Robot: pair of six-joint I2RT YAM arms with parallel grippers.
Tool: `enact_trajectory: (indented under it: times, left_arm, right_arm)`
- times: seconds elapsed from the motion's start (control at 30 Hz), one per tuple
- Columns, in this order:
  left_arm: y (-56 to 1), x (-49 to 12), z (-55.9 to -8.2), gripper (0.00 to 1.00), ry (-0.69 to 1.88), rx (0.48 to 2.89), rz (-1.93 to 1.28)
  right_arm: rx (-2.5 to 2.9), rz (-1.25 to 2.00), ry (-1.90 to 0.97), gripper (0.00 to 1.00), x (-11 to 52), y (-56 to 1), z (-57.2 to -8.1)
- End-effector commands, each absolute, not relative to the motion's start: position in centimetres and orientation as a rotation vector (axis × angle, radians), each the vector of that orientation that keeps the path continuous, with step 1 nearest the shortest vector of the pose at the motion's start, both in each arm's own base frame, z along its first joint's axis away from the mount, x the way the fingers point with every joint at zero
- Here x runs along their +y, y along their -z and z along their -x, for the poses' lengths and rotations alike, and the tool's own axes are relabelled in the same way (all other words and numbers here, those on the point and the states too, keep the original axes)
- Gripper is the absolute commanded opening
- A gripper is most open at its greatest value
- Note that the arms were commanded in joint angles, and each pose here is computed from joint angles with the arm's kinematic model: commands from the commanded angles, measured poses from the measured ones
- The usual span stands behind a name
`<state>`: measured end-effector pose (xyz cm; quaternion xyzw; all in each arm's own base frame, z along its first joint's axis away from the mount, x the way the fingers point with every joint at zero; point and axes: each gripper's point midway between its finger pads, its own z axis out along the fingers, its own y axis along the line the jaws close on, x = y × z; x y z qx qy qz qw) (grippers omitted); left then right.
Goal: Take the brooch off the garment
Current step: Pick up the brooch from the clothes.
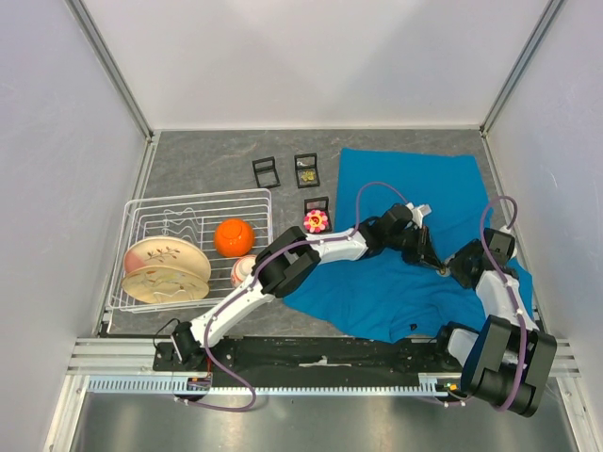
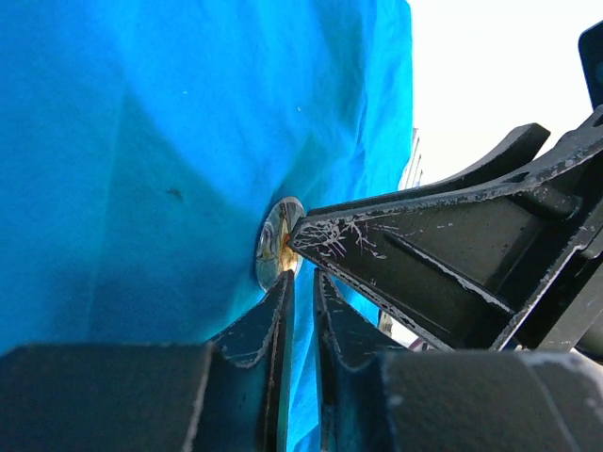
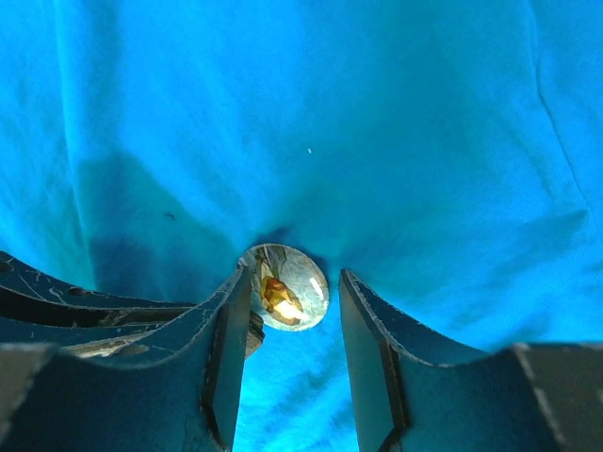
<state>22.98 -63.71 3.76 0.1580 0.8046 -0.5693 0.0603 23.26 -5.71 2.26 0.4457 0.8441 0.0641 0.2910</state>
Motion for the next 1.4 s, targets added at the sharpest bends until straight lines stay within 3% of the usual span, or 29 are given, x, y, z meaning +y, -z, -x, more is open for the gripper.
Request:
enact_trajectory:
  times: [0.0,0.37,0.6,0.77,0.97,1.1,1.37]
  left_arm:
    - [-4.0,-64.1,-22.8,0.19,1.788,2.443,-0.441]
    - [-5.3,-63.8,-21.4,0.28,1.901,2.387,-0.550]
    - [-10.5,-63.0,-21.3,0.46,1.916,2.215,-0.692]
    - [-14.0,-62.3,-21.1,0.53,1.876,2.099,-0.796]
    - [-15.0,-61.6,-21.6,0.53,1.772,2.059,-0.832]
    - [-13.7,-61.5,-22.1,0.45,1.691,2.061,-0.857]
    - [-11.3,-61.2,-23.0,0.45,1.541,2.056,-0.908]
  right_arm:
    - [2.214,-1.142,-0.250,0.51,-5.1,-2.7,-24.3]
    - [2.073,-1.104,-0.403,0.51,-3.7,-5.6,-25.3]
    - [2.078,-1.052,-0.468,0.51,-3.0,-6.2,-26.0]
    - [2.106,-1.040,-0.493,0.50,-2.6,-5.9,-26.0]
    - [2.105,-0.999,-0.543,0.49,-1.7,-6.6,-25.7]
    - [2.102,-0.985,-0.552,0.49,-1.5,-6.9,-25.8]
    - [2.122,-0.971,-0.609,0.49,-1.1,-6.7,-26.5]
